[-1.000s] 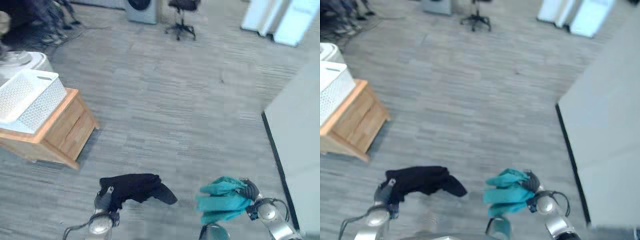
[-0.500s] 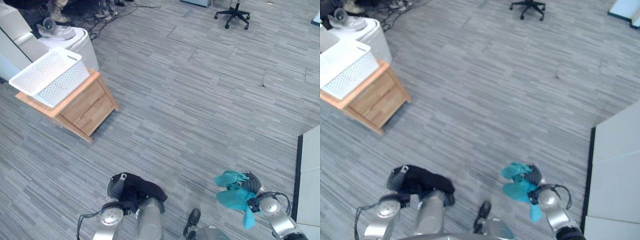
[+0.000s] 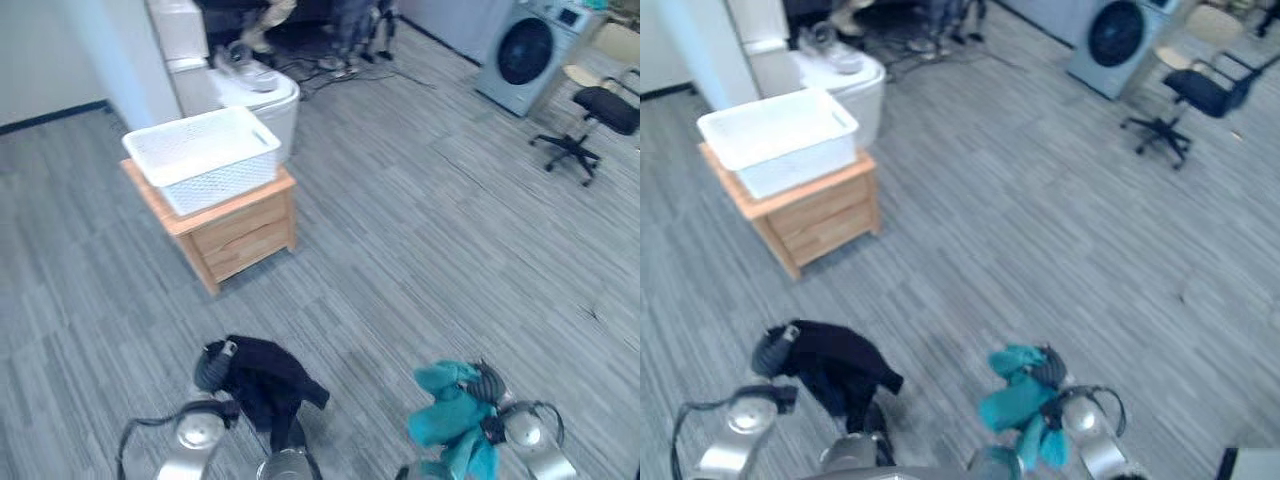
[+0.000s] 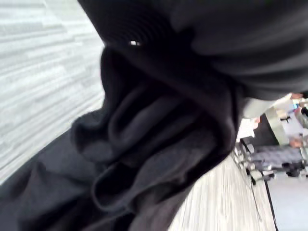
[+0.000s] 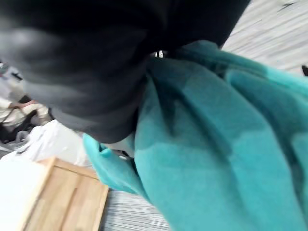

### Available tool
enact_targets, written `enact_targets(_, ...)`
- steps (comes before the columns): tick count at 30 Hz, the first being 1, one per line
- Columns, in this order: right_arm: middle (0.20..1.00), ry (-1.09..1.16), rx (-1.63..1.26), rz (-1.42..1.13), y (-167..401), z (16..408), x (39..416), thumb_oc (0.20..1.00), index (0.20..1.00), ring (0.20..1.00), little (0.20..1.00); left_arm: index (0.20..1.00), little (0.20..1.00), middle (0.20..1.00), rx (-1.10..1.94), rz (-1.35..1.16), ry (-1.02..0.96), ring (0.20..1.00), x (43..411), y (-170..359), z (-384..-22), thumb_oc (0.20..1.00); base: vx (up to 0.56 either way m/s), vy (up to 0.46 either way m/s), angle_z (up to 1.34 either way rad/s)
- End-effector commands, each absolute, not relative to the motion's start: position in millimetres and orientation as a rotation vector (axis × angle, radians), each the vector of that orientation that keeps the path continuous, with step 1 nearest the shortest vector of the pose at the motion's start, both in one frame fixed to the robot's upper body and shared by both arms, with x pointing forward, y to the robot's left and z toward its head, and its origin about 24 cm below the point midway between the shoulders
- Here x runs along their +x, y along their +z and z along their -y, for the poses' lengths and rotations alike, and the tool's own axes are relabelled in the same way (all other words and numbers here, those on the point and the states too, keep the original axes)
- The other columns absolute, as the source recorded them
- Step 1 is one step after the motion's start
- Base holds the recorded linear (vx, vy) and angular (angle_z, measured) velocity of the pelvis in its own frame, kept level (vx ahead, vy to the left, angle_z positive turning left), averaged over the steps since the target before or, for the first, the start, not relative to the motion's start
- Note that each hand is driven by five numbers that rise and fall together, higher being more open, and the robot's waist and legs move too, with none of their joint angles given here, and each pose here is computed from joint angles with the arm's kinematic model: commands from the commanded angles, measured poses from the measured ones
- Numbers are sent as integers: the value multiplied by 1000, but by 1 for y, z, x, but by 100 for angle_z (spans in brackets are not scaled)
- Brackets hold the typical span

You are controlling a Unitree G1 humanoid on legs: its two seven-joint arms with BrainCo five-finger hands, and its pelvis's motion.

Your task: Tidy up the quilt and then pick up the clothes from the bed and put them into the laundry hamper.

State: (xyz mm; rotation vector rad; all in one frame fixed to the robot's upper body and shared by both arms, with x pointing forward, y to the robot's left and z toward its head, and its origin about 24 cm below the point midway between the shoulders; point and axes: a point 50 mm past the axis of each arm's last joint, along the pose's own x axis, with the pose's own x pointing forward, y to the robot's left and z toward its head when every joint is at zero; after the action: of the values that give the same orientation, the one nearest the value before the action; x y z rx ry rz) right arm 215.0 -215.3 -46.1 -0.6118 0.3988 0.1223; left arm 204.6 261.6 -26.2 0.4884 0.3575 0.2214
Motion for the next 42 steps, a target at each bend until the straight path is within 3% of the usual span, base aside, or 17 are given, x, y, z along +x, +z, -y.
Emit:
enact_targets(1, 200, 76, -596, -282, -23, 221, 232, 200, 200, 200, 200, 200, 200, 200, 540, -157, 201, 200, 228, 5, -251, 200, 421, -232, 164)
enact_targets(10, 200, 38, -603, -294, -22, 231, 233, 200, 200, 200, 200, 200, 200, 200, 518, -195, 193, 200, 228, -5, -249, 200, 396, -204, 175)
enact_targets(26, 200, 39, -610, -297, -18, 239, 239, 200, 200, 200, 200, 200, 200, 200, 427, -199, 91, 200, 228, -11, -223, 200, 123, -52, 40)
enact_targets(27, 200, -179, -286, -607, -80, 251, 211, 200, 200, 200, 200, 200, 200, 200, 220, -670, 226, 200, 151, -97, -242, 200, 0, 0, 0)
enact_targets(30, 200, -136, -292, -548, -70, 245, 221, 200, 200, 200, 200, 200, 200, 200, 179, -718, 230, 200, 132, -105, -239, 200, 73, -233, -19)
enact_targets(42, 200, 6, -471, -382, -35, 241, 236, 200, 200, 200, 200, 200, 200, 200, 277, -564, 52, 200, 161, -83, -213, 200, 151, -165, 5)
